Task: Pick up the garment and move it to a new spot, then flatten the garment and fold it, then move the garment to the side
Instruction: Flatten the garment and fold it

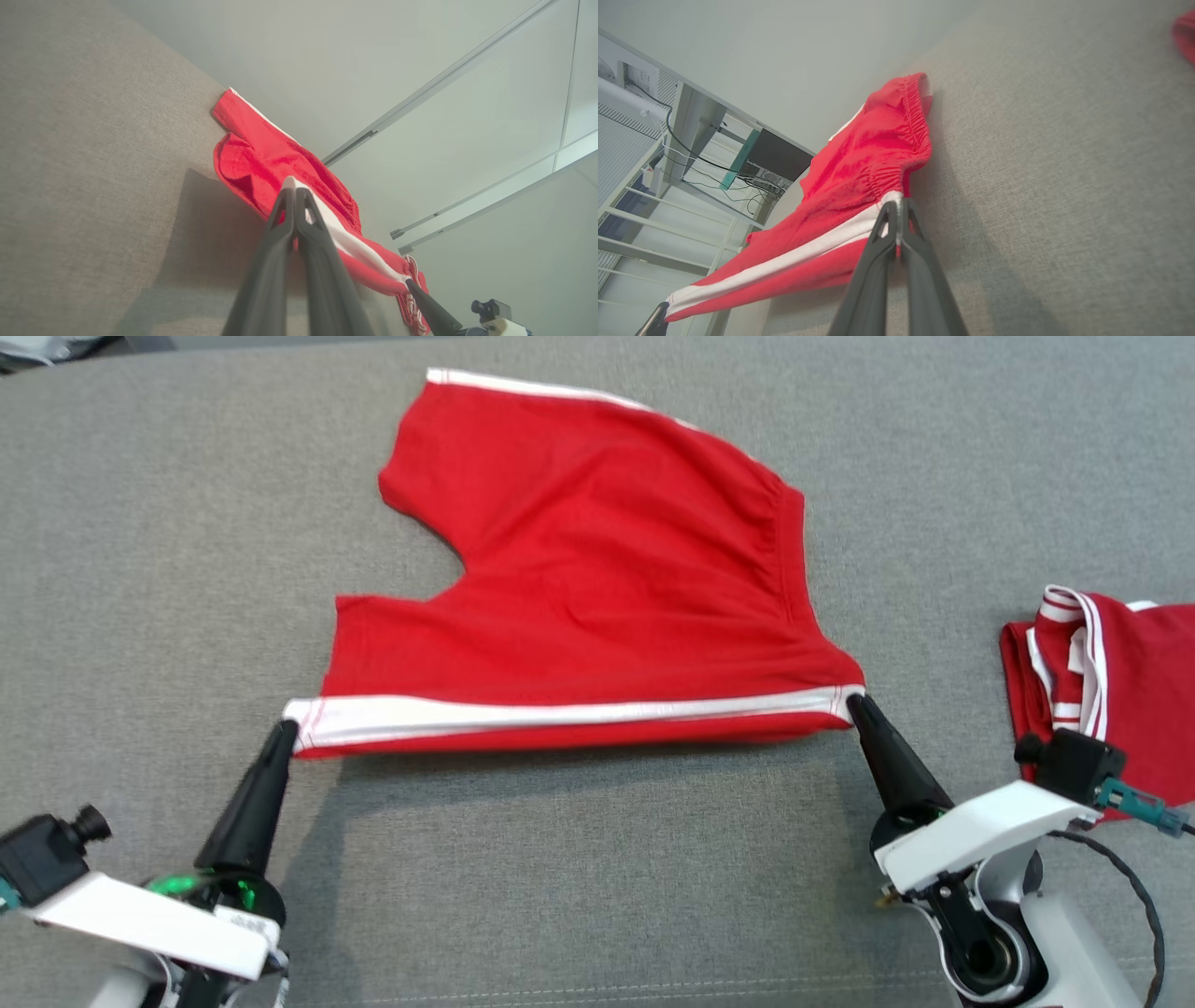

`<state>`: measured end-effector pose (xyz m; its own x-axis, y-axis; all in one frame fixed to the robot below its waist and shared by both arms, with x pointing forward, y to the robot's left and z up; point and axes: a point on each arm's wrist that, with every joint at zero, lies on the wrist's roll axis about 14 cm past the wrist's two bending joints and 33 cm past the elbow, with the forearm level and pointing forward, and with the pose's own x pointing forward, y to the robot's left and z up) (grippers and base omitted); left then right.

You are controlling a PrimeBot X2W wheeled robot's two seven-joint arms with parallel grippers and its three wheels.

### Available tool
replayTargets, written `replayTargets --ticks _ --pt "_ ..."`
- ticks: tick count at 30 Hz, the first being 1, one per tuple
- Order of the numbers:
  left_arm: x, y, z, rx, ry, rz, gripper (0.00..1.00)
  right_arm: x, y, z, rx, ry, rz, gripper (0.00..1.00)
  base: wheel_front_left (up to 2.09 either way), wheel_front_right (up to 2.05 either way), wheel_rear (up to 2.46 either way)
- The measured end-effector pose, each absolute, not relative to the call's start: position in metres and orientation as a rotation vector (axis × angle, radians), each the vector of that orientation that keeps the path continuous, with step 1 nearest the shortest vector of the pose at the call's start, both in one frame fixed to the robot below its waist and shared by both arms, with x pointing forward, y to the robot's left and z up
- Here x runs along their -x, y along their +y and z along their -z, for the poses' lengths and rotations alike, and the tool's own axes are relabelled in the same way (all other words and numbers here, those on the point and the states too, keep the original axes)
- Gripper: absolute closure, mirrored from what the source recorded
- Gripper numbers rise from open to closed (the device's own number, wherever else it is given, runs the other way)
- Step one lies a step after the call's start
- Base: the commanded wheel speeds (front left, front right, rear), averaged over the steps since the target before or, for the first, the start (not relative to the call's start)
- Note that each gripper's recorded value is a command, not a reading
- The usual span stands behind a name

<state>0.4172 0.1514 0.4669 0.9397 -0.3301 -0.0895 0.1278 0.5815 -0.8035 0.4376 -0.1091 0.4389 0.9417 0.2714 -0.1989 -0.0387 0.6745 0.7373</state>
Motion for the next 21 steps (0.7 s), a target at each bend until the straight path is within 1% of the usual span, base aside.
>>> replayTargets --ticks 3,12,21 --pt "-0.403 0.150 -0.463 0.888 0.259 0.270 1.00 -0.427 -0.107 -0.440 -0.828 0.328 -0.183 1.00 0.00 0.00 0.00" --pt "-0.367 0.145 -0.454 0.895 0.289 0.240 1.00 -0.403 -0.105 -0.441 -0.852 0.388 -0.198 1.00 0.00 0.00 0.00" --pt "-0.362 0.148 -0.443 0.890 0.320 0.214 1.00 -0.394 -0.102 -0.434 -0.861 0.429 -0.203 1.00 0.00 0.00 0.00"
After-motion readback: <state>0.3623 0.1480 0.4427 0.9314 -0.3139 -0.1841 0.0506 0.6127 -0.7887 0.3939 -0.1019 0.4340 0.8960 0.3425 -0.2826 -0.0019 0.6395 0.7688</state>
